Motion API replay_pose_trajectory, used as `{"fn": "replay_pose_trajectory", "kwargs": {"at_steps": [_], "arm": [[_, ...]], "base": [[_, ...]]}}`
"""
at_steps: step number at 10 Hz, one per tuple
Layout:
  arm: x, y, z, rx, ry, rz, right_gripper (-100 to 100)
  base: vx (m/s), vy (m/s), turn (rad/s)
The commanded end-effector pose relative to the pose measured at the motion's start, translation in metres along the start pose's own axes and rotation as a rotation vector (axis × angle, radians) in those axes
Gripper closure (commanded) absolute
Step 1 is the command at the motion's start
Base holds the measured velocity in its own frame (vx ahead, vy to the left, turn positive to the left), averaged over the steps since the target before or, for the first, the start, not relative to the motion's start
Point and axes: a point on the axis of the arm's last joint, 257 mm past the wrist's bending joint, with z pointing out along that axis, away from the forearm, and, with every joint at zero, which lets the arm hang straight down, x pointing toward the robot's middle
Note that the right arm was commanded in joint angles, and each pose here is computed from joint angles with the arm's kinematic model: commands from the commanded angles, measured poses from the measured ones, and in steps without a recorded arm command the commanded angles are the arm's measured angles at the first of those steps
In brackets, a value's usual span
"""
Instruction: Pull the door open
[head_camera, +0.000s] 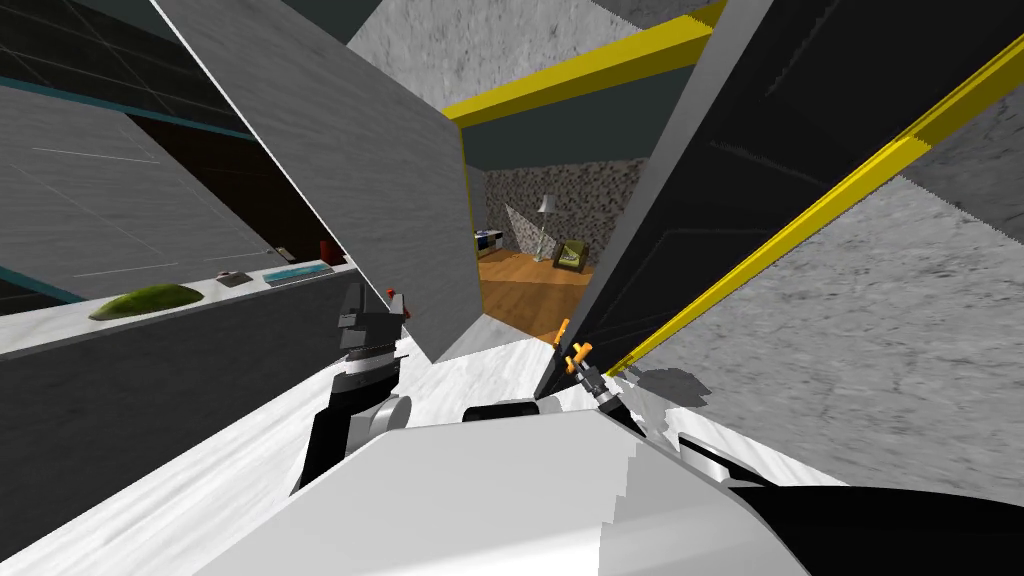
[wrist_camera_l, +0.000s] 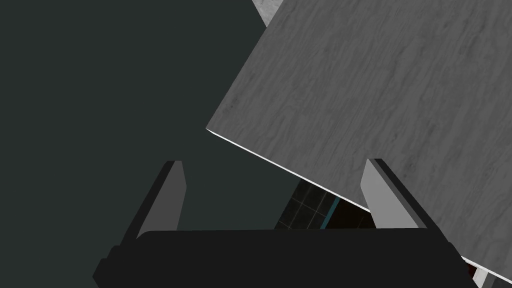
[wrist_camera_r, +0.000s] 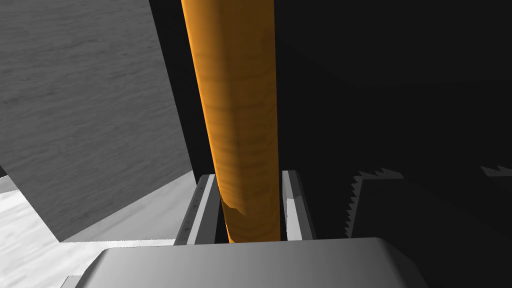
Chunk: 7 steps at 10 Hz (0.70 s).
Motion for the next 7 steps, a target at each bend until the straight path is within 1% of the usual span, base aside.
{"fn": "replay_pose_trajectory", "kwargs": {"at_steps": [1,2,3,5,7], "arm": [[0.0,0.0,0.0,0.0,0.0,0.0,100],[-0.001,-0.0006,-0.0027,0.004,-0.003,0.001,100],[-0.0006,-0.0004,-0.0036,0.005,-0.002,0.001,100],[0.0001,0.0001,-0.0055,0.008,0.001,0.0,100],[0.0009,0.0005,-0.0076,0.011,0.003,0.0,100]], "base": [[-0.104,-0.042,0.032],[-0.126,-0.075,0.159],[-0.217,-0.085,0.221],[-0.221,-0.116,0.163],[-0.209,-0.082,0.172]]}}
